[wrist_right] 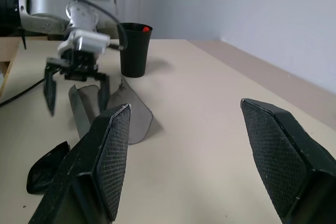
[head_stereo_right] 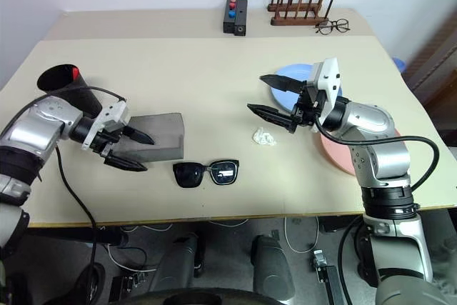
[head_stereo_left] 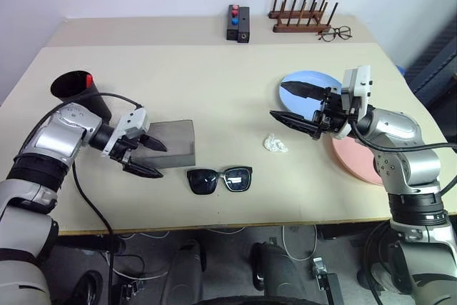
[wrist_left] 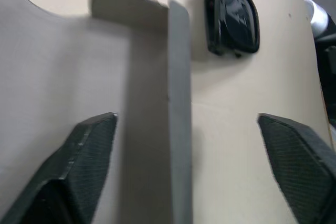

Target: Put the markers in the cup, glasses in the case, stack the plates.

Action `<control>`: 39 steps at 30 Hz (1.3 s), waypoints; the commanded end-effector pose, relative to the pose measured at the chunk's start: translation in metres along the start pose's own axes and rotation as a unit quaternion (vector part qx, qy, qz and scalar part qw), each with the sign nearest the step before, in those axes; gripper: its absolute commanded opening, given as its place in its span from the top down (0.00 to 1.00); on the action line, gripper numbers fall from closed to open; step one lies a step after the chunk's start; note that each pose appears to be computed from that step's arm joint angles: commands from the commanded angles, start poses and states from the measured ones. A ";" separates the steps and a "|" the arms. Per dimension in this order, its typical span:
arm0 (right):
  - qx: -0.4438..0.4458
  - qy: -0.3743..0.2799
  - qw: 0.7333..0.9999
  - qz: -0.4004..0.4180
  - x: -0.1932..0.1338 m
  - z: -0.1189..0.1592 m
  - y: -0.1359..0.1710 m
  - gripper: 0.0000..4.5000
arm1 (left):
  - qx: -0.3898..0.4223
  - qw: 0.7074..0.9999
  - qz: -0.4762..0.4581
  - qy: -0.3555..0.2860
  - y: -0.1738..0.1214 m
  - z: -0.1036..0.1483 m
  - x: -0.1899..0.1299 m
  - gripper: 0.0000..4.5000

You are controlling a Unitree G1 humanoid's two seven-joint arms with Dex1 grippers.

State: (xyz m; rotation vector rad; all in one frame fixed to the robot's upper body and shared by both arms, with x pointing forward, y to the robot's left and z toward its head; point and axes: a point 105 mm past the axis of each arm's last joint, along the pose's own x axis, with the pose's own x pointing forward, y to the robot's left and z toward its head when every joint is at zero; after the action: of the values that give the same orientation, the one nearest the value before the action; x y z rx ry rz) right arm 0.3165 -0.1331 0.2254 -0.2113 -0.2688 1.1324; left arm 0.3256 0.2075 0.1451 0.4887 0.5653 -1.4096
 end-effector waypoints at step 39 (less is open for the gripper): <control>-0.061 0.105 0.992 0.035 -0.042 -0.005 0.013 0.24 | 0.236 0.970 -0.002 0.051 -0.042 0.078 0.102 0.01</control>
State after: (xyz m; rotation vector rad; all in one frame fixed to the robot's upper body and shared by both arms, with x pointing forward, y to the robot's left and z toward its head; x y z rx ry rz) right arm 0.2926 -0.1682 0.2028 -0.4293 -0.0991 1.1600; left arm 0.2971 0.0797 0.1348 0.8704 0.3475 -1.5345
